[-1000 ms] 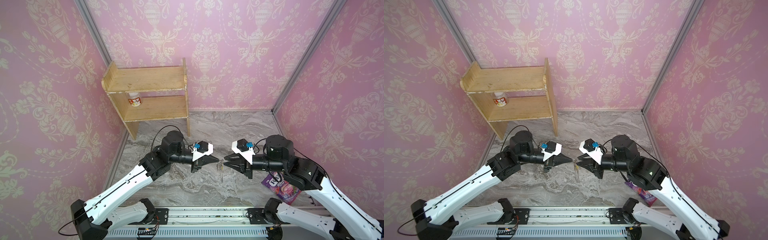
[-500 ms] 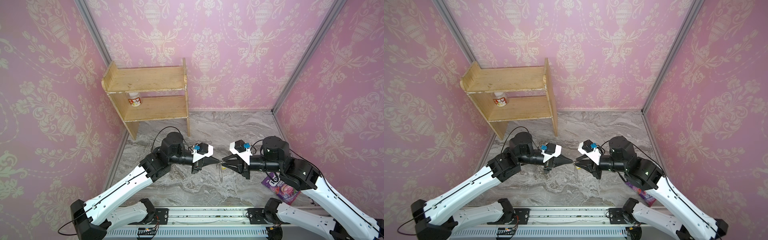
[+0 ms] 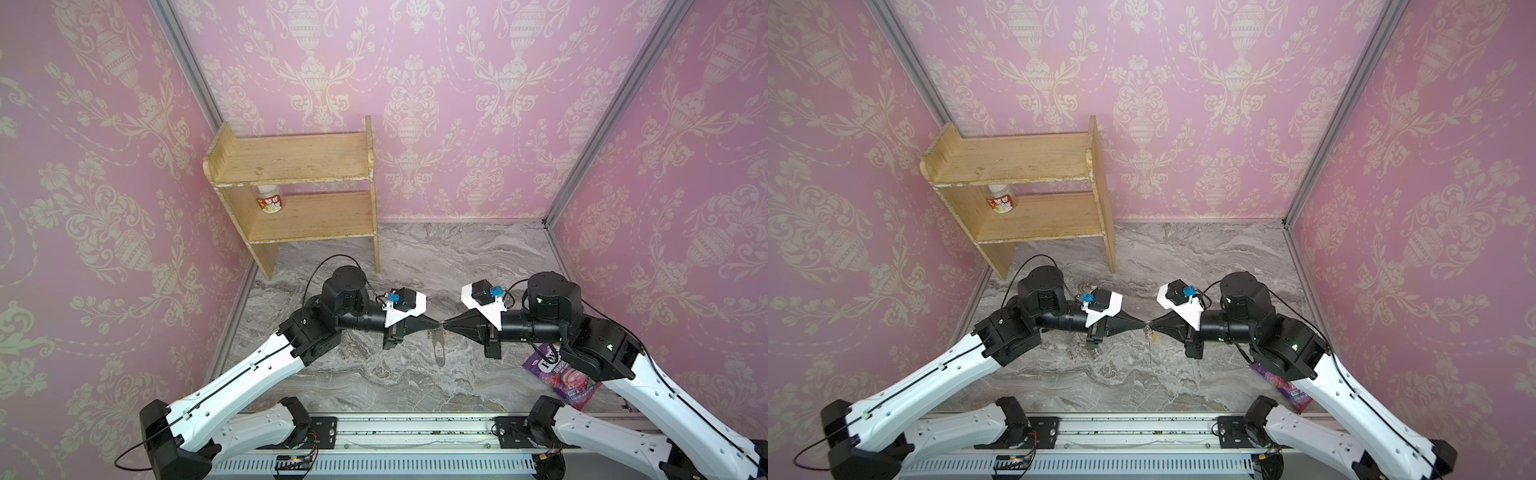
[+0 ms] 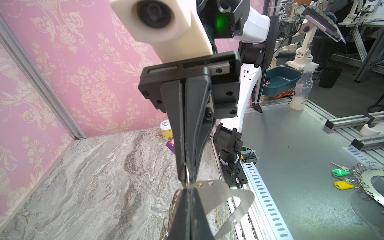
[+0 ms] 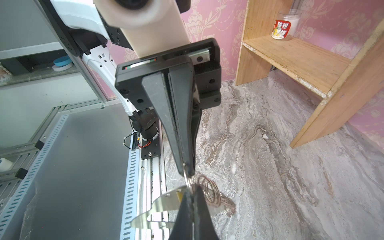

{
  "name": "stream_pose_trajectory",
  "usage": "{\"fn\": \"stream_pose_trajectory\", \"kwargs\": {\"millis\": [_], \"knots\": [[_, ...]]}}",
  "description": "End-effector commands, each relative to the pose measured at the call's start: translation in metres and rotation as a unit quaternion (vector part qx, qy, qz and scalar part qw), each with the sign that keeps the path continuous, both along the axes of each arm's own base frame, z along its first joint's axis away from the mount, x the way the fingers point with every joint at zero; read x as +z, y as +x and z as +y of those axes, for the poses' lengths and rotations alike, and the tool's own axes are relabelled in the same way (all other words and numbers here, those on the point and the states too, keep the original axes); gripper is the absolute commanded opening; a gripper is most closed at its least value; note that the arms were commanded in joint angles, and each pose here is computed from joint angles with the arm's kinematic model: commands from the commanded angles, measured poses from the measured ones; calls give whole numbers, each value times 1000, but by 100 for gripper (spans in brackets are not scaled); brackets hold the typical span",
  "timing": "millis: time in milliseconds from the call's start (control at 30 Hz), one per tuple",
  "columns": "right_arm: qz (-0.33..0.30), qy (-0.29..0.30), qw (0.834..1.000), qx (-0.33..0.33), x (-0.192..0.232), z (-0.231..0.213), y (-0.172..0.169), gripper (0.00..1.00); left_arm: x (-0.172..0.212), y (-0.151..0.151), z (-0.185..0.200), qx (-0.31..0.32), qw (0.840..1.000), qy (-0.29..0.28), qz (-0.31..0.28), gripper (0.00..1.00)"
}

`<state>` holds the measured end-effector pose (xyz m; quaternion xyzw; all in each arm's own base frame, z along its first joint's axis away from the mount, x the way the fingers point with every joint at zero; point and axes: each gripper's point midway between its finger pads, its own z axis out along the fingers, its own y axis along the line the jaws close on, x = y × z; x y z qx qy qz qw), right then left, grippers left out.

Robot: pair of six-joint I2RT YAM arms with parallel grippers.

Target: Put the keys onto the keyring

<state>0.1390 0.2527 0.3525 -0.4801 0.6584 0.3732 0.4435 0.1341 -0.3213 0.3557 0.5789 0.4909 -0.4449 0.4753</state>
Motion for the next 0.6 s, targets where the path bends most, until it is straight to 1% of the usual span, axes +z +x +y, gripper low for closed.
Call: {"fn": "stream_pose_trajectory", "kwargs": {"millis": [0,100,133,167,200,233,300,400,500,567], "knots": [[-4,10,1000,1,5,1,1,0,5,-5,1,0,1000,-8,-9,0],[-5,-2,1000,-3,4,-2,1,0,4,-2,1,9,1000,-4,-5,1],[-4,-13,1000,-4,1,-3,1,0,3,1,1,18,1000,-2,1,15],[-10,-16,1000,-6,7,-4,2,0,4,1,2,22,1000,1,4,29],[-12,-27,1000,-9,7,-6,3,0,3,2,2,27,1000,6,8,42],[-12,-41,999,-11,4,-7,5,0,4,3,4,32,999,8,10,49],[-11,-66,998,-15,-1,-10,7,0,7,3,5,37,999,12,13,56],[-18,-82,996,-19,0,-11,11,0,11,2,4,31,999,21,24,58],[-26,-92,995,-17,2,-11,13,0,8,4,0,28,998,42,42,56],[-27,-101,994,-17,-1,-11,14,0,10,4,-3,24,998,43,43,53]]}}
